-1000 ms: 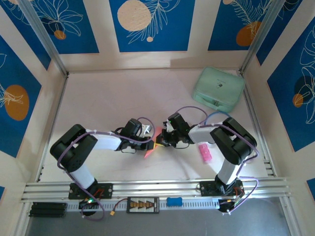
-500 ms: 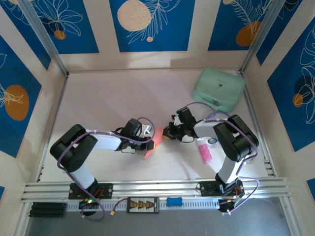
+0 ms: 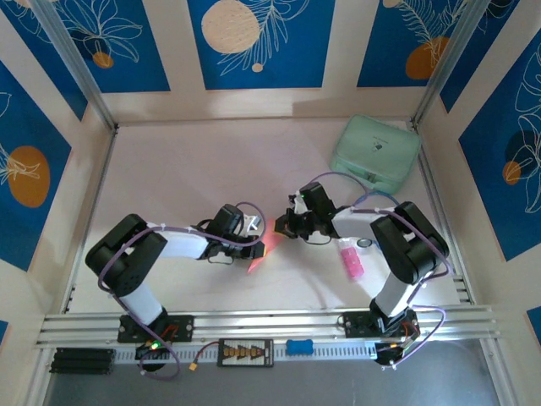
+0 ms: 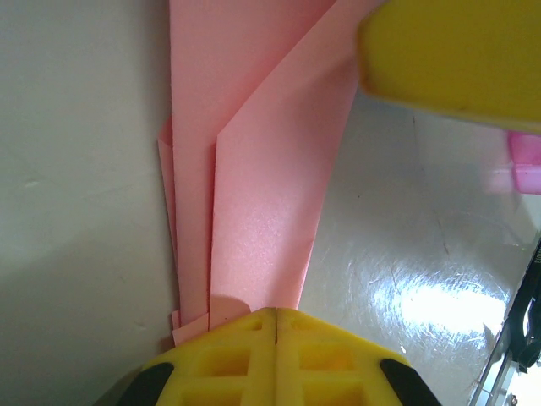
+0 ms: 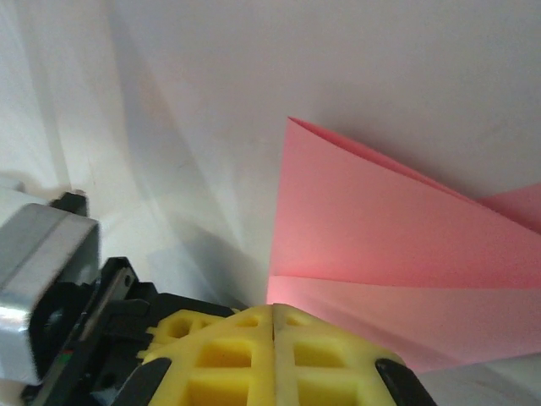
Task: Fold a paper plane with a square sheet of paper (pick it up from the middle)
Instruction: Fold the wing for the fifth time at the center of the table, then move the paper plane to the center of the table.
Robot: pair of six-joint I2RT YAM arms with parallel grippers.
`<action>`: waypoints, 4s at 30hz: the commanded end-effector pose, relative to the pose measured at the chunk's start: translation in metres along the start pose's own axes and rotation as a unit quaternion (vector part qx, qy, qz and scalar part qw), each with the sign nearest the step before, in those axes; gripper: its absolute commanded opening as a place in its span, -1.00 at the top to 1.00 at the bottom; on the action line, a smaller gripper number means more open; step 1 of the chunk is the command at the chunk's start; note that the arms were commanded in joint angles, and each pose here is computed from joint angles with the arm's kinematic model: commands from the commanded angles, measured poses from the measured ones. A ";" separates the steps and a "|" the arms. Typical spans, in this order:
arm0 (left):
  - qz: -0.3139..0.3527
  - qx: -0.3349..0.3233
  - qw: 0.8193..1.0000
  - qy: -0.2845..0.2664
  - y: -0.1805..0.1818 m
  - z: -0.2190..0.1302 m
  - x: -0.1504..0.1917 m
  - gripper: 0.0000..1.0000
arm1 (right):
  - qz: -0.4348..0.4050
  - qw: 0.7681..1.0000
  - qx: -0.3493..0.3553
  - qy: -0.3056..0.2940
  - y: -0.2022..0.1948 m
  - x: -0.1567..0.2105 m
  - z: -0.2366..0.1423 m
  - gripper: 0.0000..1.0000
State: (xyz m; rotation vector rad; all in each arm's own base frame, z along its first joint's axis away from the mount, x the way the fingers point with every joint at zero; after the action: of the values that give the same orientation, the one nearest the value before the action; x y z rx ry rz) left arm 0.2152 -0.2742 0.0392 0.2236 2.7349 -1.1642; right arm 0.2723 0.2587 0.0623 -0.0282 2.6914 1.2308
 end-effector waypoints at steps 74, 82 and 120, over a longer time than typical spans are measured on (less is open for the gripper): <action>-0.059 0.019 0.997 0.041 -0.002 -0.027 0.001 0.42 | 0.032 0.999 0.027 0.033 0.004 0.071 0.005 0.76; -0.065 0.008 0.997 0.052 0.003 -0.024 0.002 0.43 | 0.038 0.998 0.023 0.047 0.001 0.082 0.013 0.77; -0.049 -0.005 0.999 0.019 -0.004 -0.032 -0.009 0.79 | 0.039 0.998 0.031 0.032 -0.005 0.080 0.004 0.81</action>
State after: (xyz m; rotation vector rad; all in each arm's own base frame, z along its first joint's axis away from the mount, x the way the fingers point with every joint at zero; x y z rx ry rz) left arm 0.2164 -0.2630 0.0586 0.0902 2.8356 -1.2947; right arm 0.1988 0.2718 0.0389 0.0459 2.7997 1.2193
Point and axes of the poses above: each hand's point on the last joint's axis, 136 mm out from that joint toward the fingers, its own z axis out along the fingers, its own y axis along the line the jaws close on, x = y × z, the point moved 3 cm from there along -z, back along the fingers, and after that the axes turned 7 degrees about -z, right-handed, at the moved point
